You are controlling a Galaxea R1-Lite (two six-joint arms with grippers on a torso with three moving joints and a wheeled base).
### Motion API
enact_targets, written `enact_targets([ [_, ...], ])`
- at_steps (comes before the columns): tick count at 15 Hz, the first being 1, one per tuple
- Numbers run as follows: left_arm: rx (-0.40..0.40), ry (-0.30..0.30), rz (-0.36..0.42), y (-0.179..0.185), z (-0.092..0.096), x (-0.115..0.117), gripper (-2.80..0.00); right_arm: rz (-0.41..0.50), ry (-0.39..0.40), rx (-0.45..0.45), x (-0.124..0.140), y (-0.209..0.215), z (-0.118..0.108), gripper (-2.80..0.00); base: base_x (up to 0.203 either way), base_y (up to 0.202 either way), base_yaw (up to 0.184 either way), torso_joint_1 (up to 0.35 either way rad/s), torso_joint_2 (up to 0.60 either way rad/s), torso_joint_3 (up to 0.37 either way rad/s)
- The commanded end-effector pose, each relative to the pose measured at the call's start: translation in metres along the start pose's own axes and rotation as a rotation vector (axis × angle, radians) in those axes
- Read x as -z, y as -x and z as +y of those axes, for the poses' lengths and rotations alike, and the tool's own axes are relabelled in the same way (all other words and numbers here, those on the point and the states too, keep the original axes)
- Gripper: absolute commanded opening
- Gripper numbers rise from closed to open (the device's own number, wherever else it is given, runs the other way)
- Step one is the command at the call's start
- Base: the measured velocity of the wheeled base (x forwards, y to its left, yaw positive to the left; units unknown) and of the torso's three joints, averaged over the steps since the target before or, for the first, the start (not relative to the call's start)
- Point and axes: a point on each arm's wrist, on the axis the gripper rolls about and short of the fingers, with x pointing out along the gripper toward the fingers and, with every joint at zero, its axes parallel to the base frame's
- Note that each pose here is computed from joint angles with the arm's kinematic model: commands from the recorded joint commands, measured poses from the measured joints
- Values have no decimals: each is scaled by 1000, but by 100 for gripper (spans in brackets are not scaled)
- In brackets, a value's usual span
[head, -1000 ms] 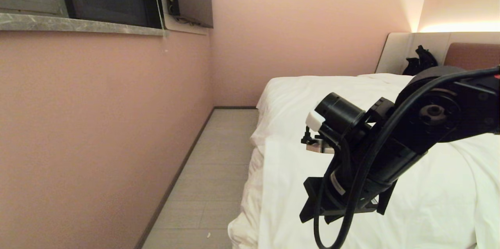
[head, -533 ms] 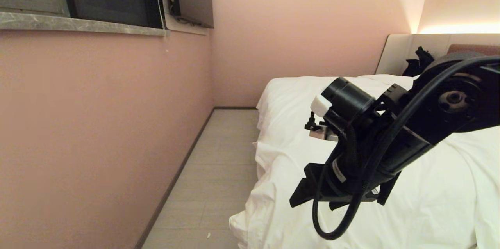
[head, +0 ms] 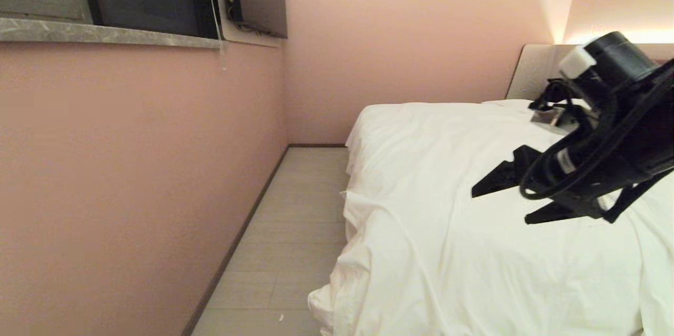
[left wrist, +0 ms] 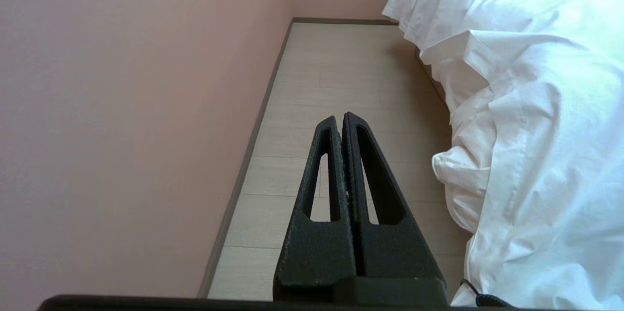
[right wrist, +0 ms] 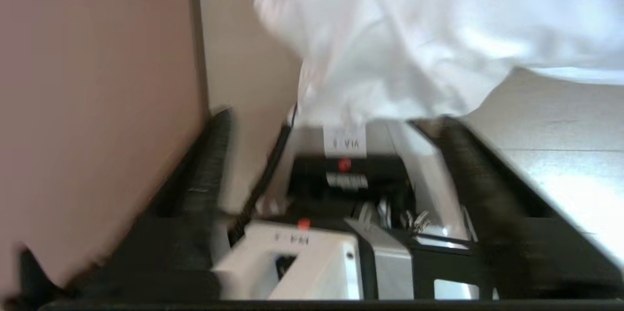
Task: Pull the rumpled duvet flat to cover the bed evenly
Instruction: Flatten the corners of the folded blanket
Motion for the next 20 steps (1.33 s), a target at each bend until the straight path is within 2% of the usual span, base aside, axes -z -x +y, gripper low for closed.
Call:
enact_targets([
  [1, 0, 1, 0, 0, 0, 0, -280, -124, -96, 8, 3, 41, -31, -280, 0, 0, 0, 0, 0, 0],
  [4, 0, 1, 0, 0, 0, 0, -280, -236, -194, 43, 11, 70, -59, -280, 0, 0, 0, 0, 0, 0],
  [7, 0, 1, 0, 0, 0, 0, -280, -323, -232, 58, 23, 85, -72, -280, 0, 0, 0, 0, 0, 0],
  [10, 0, 1, 0, 0, 0, 0, -280, -448, -190, 25, 56, 117, -73, -280, 0, 0, 0, 0, 0, 0],
  [11, 0, 1, 0, 0, 0, 0, -280, -516, -159, 8, 74, 133, -73, -280, 0, 0, 0, 0, 0, 0],
  [12, 0, 1, 0, 0, 0, 0, -280, -621, -124, 8, 97, 153, -73, -280, 0, 0, 0, 0, 0, 0],
  [15, 0, 1, 0, 0, 0, 0, -280, -851, -85, 77, 148, 184, -79, -280, 0, 0, 0, 0, 0, 0],
  [17, 0, 1, 0, 0, 0, 0, -280, -906, -73, 102, 167, 189, -84, -280, 0, 0, 0, 0, 0, 0],
  [20, 0, 1, 0, 0, 0, 0, -280, -1020, 13, 83, 220, 191, -98, -280, 0, 0, 0, 0, 0, 0],
])
